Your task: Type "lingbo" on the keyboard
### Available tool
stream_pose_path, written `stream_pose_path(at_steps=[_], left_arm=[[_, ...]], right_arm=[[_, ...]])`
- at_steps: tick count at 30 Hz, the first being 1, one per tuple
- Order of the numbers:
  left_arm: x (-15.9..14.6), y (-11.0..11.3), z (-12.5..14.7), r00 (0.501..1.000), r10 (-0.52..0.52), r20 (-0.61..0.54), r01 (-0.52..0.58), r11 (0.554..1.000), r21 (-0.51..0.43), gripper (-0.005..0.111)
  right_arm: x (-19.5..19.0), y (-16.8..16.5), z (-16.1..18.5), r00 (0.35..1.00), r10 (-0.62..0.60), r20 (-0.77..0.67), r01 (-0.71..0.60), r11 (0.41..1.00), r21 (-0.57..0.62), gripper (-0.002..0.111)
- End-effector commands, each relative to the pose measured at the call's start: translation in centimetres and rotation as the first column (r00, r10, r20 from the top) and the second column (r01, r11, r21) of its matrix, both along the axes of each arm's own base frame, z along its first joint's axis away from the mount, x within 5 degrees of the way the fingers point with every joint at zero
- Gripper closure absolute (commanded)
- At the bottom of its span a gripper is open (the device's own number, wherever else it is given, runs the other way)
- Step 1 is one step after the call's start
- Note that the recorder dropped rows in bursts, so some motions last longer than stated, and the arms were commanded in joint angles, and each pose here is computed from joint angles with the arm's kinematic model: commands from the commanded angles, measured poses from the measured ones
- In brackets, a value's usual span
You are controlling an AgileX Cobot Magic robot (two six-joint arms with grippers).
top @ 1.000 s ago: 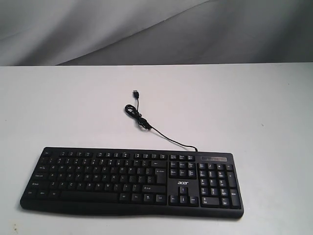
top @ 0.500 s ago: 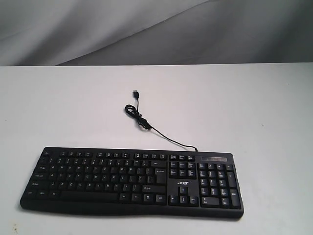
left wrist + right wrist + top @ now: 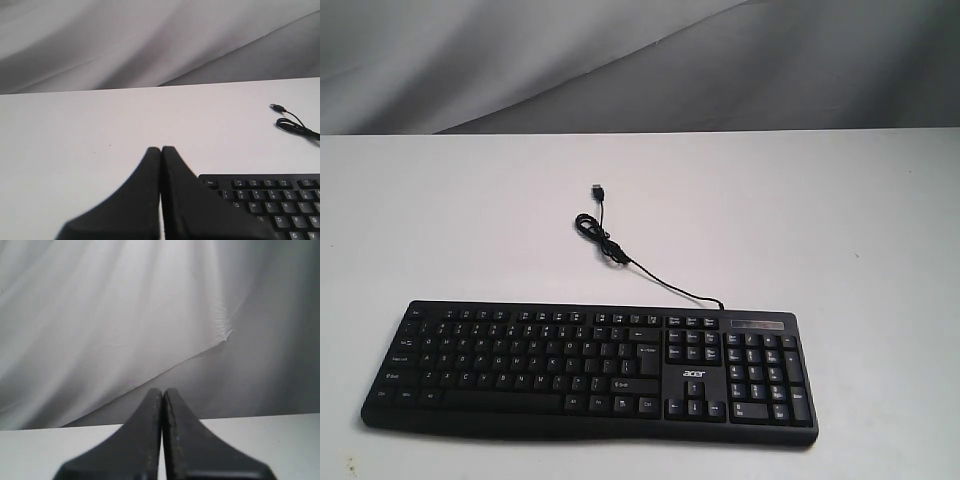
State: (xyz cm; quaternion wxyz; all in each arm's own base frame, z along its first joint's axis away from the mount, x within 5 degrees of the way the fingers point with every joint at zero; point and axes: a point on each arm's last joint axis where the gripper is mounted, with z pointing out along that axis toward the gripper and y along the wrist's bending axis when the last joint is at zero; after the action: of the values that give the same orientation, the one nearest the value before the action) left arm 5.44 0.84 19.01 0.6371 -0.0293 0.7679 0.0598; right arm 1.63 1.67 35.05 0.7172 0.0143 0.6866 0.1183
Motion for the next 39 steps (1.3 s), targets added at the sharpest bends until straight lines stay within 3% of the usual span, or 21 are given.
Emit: stream_pose_path(at_steps=[1, 6, 12, 25, 39], left_arm=[[0.0, 0.0, -0.1, 1.000, 0.000, 0.006, 0.000, 1.000, -0.005, 0.106], [0.0, 0.0, -0.1, 1.000, 0.000, 0.006, 0.000, 1.000, -0.005, 0.106], [0.0, 0.0, -0.1, 1.000, 0.000, 0.006, 0.000, 1.000, -0.005, 0.106], [0.0, 0.0, -0.1, 1.000, 0.000, 0.006, 0.000, 1.000, -0.005, 0.106], [0.0, 0.0, -0.1, 1.000, 0.000, 0.006, 0.000, 1.000, -0.005, 0.106]], right_arm=[[-0.5, -0.8, -0.3, 0.994, -0.107, 0.022, 0.109, 0.991, -0.079, 0.108], [0.6, -2.1, -3.9, 0.967, -0.237, 0.090, 0.251, 0.945, -0.210, 0.108], [2.3, -2.1, -8.2, 0.971, -0.231, 0.060, 0.239, 0.943, -0.231, 0.108], [3.9, -2.2, -15.5, 0.963, -0.229, -0.144, 0.185, 0.946, -0.267, 0.108], [3.7, -2.2, -16.7, 0.937, -0.235, -0.259, 0.163, 0.948, -0.272, 0.108]])
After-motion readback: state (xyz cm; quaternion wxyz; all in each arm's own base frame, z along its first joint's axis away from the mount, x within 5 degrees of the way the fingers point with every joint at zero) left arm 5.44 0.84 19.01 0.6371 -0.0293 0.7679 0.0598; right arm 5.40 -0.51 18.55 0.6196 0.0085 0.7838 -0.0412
